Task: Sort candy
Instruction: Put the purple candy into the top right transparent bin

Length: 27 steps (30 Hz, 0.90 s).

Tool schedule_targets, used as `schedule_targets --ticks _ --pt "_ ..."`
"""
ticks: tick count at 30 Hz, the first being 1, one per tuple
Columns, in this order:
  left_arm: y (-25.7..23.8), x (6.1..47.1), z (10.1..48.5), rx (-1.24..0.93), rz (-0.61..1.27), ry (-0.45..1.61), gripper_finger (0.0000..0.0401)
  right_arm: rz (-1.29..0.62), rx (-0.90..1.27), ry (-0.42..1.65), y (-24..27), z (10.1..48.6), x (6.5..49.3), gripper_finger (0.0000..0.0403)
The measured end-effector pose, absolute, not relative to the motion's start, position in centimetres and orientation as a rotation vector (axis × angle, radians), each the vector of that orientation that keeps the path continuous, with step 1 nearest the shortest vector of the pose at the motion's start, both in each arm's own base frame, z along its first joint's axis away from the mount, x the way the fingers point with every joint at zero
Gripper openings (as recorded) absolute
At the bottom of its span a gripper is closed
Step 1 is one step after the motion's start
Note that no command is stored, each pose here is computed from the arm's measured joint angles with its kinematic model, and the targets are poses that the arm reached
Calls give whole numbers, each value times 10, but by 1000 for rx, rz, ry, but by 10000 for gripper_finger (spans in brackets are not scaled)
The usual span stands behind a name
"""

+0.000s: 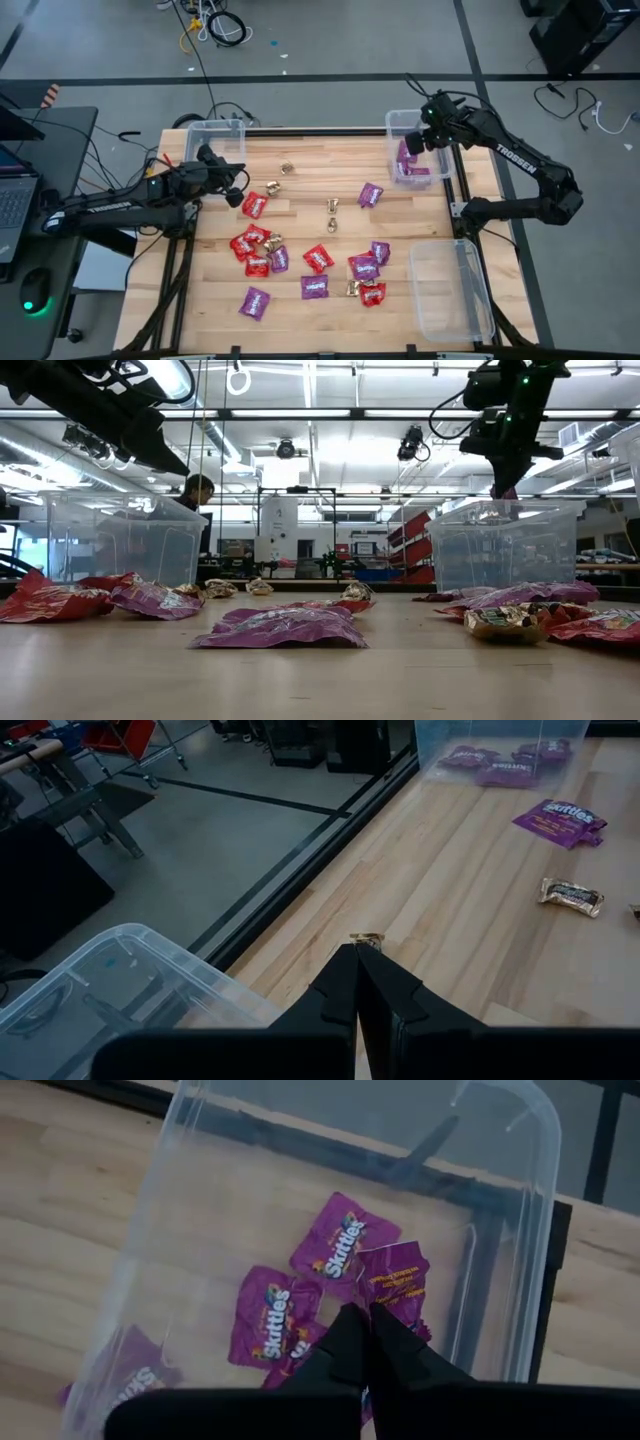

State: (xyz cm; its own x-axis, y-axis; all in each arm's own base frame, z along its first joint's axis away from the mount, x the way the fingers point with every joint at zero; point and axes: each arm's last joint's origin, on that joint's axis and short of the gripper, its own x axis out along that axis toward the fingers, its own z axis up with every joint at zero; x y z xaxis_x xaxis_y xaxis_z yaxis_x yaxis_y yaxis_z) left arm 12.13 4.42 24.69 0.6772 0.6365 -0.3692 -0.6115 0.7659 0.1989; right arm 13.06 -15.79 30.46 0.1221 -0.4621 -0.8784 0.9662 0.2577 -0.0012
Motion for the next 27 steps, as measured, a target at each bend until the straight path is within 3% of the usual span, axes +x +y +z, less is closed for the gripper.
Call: schedule_targets --ticks 18,27 --pt "44 121 247 61 701 442 9 -1197 729 893 -158 304 130 8" --pt "44 121 247 61 701 440 9 -1213 778 1009 -156 296 129 3"
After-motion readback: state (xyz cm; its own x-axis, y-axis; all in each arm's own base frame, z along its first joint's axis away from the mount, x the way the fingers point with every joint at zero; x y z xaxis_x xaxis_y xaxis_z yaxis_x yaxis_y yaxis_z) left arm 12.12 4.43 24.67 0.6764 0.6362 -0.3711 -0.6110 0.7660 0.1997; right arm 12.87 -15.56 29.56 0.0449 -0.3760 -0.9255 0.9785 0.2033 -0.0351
